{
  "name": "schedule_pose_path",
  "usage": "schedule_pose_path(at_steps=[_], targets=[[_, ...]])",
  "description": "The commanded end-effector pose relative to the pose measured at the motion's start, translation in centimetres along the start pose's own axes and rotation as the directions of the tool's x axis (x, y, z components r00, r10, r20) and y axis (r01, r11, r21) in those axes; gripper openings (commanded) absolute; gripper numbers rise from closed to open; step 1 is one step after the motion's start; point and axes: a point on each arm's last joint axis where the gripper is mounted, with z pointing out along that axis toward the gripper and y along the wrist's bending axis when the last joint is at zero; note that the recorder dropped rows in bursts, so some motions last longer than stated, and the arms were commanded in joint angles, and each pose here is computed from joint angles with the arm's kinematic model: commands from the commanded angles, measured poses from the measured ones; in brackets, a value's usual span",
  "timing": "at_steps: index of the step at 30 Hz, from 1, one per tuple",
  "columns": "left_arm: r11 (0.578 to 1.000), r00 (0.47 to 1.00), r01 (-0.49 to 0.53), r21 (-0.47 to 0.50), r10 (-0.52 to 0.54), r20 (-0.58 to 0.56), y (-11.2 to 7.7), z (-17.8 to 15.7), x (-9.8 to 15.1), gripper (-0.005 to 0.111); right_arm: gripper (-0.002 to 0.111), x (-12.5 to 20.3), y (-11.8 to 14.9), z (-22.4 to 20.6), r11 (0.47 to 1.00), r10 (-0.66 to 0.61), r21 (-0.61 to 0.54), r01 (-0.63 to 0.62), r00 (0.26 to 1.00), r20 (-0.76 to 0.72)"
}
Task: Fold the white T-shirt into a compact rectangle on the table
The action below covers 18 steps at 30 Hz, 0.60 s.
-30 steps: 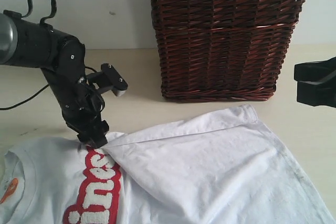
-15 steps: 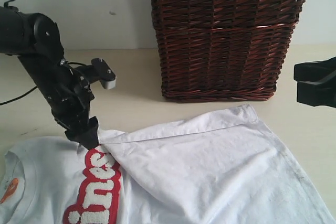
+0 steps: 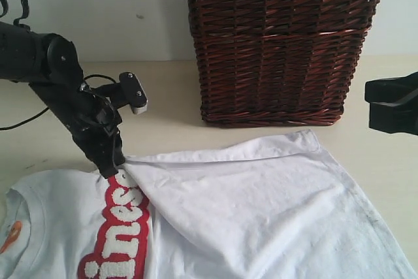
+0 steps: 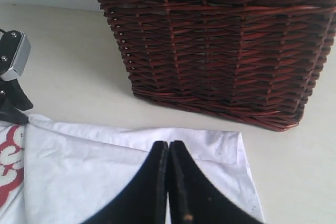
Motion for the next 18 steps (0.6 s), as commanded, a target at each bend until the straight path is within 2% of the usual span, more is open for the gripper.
schedule_pose_path(at_steps=[1,5,8,9,11,16,18], targets=[[0.999,0.999,-0.043,-0.023,0.044,0.024,0.1,0.0,-0.3,0.001,0.000,0.0,-0.1,-0.1,1.000,-0.006,0.003,0.006,1.000,0.005],[0.993,0.994,-0.051,-0.102,0.060,0.091,0.3,-1.3,-1.3,0.000,0.000,0.0,-0.1,-0.1,1.000,-0.006,0.003,0.006,1.000,0.005],[0.978,0.982,-0.127,-0.165,0.147,0.115,-0.4,-2.4,-2.6,0.000,0.000,0.1,0.0,-0.1,1.000,-0.004,0.001,0.004,1.000,0.004],[0.961,0.970,-0.193,-0.200,0.217,0.106,-1.0,-2.9,-3.3,0.000,0.000,0.1,0.0,-0.1,1.000,-0.003,0.000,0.003,1.000,0.004],[0.937,0.955,-0.250,-0.243,0.280,0.098,-1.7,-3.8,-4.1,0.000,0.000,0.1,0.0,-0.1,1.000,-0.003,0.000,0.003,1.000,0.004],[0.862,0.924,-0.300,-0.408,0.369,0.099,-1.4,-8.1,-4.6,0.000,0.000,0.1,0.0,-0.1,1.000,-0.001,-0.001,0.001,1.000,0.002],[0.837,0.915,-0.320,-0.444,0.395,0.086,-1.4,-9.4,-4.5,0.000,0.000,0.1,0.0,-0.1,1.000,-0.001,-0.001,0.001,1.000,0.002]])
